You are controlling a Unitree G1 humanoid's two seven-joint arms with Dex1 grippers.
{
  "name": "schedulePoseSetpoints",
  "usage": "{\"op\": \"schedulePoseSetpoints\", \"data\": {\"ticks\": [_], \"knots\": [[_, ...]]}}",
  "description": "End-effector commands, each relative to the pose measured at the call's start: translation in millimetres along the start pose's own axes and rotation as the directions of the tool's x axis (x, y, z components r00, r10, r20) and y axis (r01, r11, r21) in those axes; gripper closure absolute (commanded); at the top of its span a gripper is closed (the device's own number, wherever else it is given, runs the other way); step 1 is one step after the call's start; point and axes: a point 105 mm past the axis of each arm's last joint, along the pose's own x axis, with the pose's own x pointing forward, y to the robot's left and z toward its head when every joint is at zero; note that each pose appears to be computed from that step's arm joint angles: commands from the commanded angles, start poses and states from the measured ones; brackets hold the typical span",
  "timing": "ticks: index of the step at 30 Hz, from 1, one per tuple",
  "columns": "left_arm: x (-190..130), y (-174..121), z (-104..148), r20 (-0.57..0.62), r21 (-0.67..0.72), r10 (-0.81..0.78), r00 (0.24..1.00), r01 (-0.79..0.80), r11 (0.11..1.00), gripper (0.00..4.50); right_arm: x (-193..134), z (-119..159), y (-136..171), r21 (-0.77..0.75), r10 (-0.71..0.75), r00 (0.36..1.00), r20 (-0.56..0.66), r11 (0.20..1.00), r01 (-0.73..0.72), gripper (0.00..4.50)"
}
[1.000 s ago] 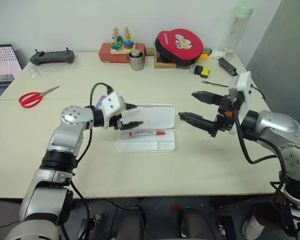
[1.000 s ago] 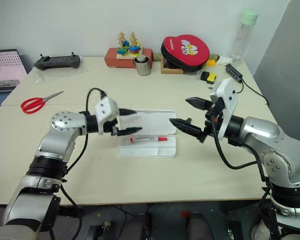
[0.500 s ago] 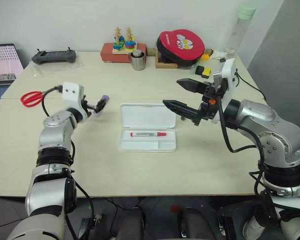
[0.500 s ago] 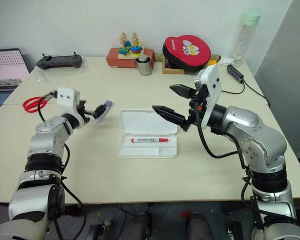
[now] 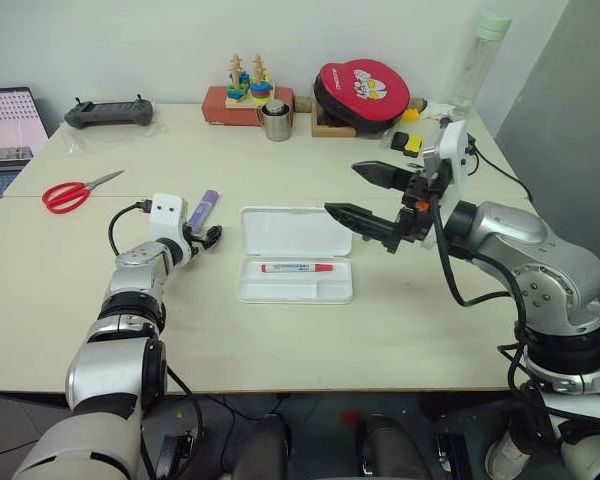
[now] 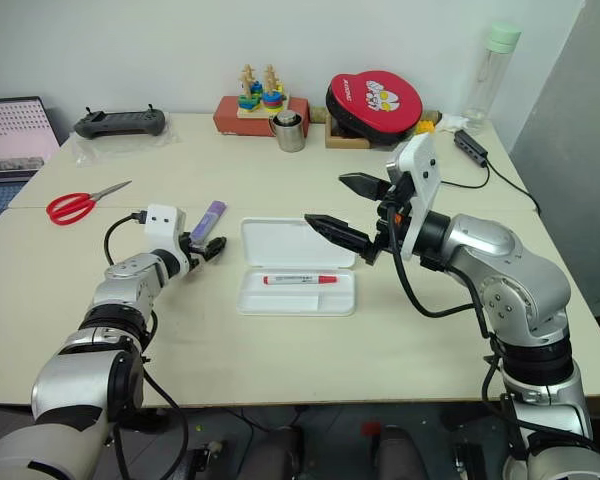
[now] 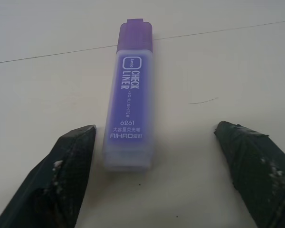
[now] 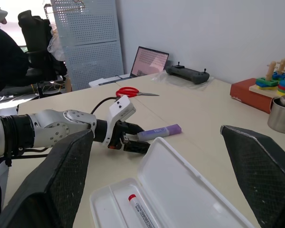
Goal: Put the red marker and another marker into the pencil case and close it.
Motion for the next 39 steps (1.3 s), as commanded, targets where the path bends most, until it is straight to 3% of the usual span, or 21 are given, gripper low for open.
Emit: {"op": "schedulePoseSetpoints", "data": {"ticks": [1,10,13,17,19,20,22,24,26,27,30,33,39], "knots": [[0.8,1.2,7.8,0.019,-0.008,0.006,1.0,-0.006,1.0,1.41,-4.7,14.7,3.4,-0.048,0.002,0.999,0.042,0.999,0.0,0.0],[-0.5,6.8,8.7,0.031,-0.045,0.042,0.999,-0.041,0.998,3.23,-5.2,15.0,2.7,-0.046,-0.002,0.999,0.041,0.999,0.004,0.0],[-2.4,12.1,12.0,0.057,-0.068,0.073,0.996,-0.069,0.995,3.31,-6.7,15.4,2.5,-0.045,-0.002,0.999,0.044,0.999,0.004,0.0],[-8.1,11.6,55.7,0.259,-0.109,0.06,0.964,-0.033,0.993,3.31,-10.4,19.1,2.7,-0.044,0.002,0.998,0.058,0.999,0.001,0.0],[-21.1,-9.5,101.9,0.447,-0.073,-0.093,0.89,0.141,0.987,3.31,-14.6,21.8,2.0,-0.041,0.002,0.998,0.067,0.999,0.001,0.0],[-36.1,-27.4,130.1,0.541,-0.01,-0.215,0.813,0.261,0.965,3.31,-17.6,23.5,1.1,-0.04,0.001,0.998,0.07,0.999,0.002,0.0],[-59.2,-51.1,156.3,0.613,0.089,-0.36,0.703,0.392,0.916,3.31,-21.1,25.4,0.2,-0.038,-0.001,0.997,0.073,0.999,0.004,0.0],[-96.3,-101.4,167.3,0.55,0.286,-0.644,0.532,0.604,0.744,3.31,-25.9,27.9,-1.1,-0.04,-0.002,0.997,0.072,0.999,0.005,0.0],[-123.8,-142.7,137.6,0.294,0.439,-0.868,0.4,0.75,0.495,3.31,-30.3,29.7,-3.8,-0.047,-0.007,0.998,0.068,0.999,0.01,0.0],[-127.5,-148.0,124.1,0.204,0.445,-0.899,0.387,0.781,0.438,3.31,-31.3,30.0,-5.0,-0.049,-0.01,0.998,0.067,0.999,0.014,0.0],[-121.8,-141.5,78.3,-0.105,0.515,-0.894,0.435,0.793,0.325,3.31,-34.9,30.2,-9.3,-0.058,-0.028,0.998,0.058,0.998,0.032,0.0],[-113.3,-121.5,49.1,-0.319,0.553,-0.821,0.474,0.796,0.245,3.31,-37.3,28.6,-9.4,-0.06,-0.035,0.998,0.054,0.997,0.038,0.0],[-103.5,-103.4,32.6,-0.425,0.54,-0.762,0.488,0.812,0.219,3.31,-39.1,18.9,-2.5,-0.046,-0.032,0.999,0.026,0.998,0.034,0.0]]}}
